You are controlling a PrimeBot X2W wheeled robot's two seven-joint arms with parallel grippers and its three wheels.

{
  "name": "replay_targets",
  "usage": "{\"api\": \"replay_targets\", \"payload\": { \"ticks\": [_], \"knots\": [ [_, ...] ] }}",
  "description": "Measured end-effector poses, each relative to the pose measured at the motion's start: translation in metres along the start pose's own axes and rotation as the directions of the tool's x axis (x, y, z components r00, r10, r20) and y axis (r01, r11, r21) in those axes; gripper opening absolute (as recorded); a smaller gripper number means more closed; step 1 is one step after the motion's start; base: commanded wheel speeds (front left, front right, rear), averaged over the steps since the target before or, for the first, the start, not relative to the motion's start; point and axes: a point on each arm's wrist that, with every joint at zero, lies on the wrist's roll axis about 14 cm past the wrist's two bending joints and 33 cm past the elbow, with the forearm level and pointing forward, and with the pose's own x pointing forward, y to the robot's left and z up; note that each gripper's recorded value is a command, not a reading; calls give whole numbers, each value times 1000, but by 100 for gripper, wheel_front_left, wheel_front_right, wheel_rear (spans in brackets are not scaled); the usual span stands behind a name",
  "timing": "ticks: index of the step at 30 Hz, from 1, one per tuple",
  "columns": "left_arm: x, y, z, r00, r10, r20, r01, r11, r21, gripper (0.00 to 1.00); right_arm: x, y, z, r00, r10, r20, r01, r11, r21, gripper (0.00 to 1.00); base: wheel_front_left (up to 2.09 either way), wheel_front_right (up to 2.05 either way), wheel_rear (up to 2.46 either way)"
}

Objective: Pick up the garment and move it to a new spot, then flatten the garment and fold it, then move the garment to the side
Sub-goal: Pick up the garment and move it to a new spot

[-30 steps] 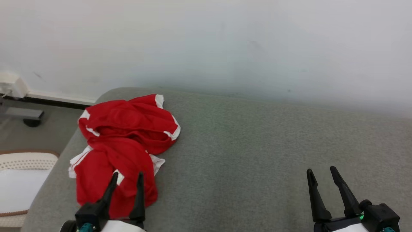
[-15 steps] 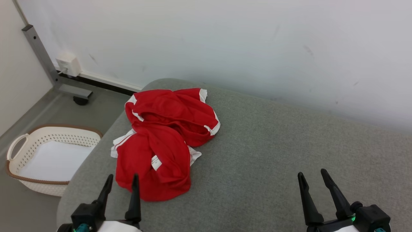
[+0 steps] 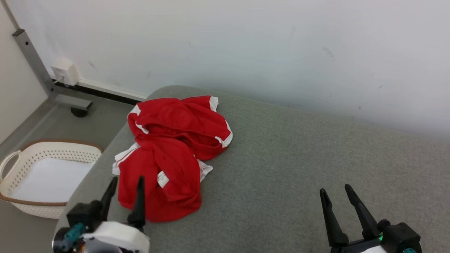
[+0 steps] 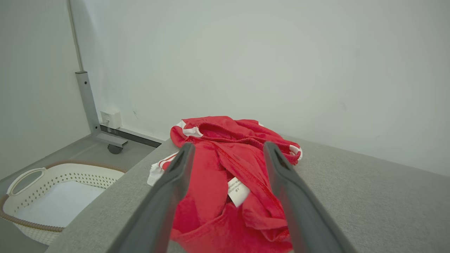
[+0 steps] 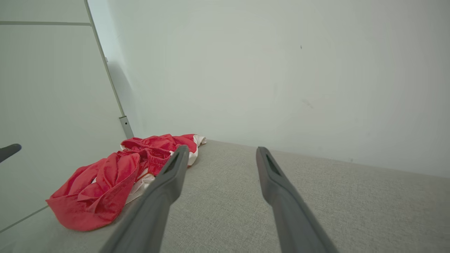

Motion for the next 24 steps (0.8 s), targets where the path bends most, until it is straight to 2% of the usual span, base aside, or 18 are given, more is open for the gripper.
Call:
{"api": "replay_targets", "payload": {
  "ticks": [8, 15, 20, 22, 24],
  "knots": [
    [42, -4, -11, 985, -31, -170, 30, 1000, -9, 100, -8, -18, 5, 998, -55, 15, 55, 998, -12, 100, 0, 0, 0],
    [74, -16, -46, 940, -56, -336, 55, 998, -12, 100, -17, -49, 8, 989, -144, 24, 144, 989, -16, 100, 0, 0, 0],
    [76, -18, -98, 841, -25, -540, 24, 1000, -9, 100, -28, -71, 11, 977, -213, 34, 213, 977, -20, 100, 0, 0, 0],
    [77, -20, -110, 813, -20, -581, 18, 1000, -10, 100, -32, -79, 14, 971, -237, 41, 238, 971, -22, 100, 0, 0, 0],
    [73, -17, -128, 759, -11, -651, 13, 1000, -1, 100, -37, -86, 14, 965, -260, 42, 261, 965, -23, 100, 0, 0, 0]
  ]
}}
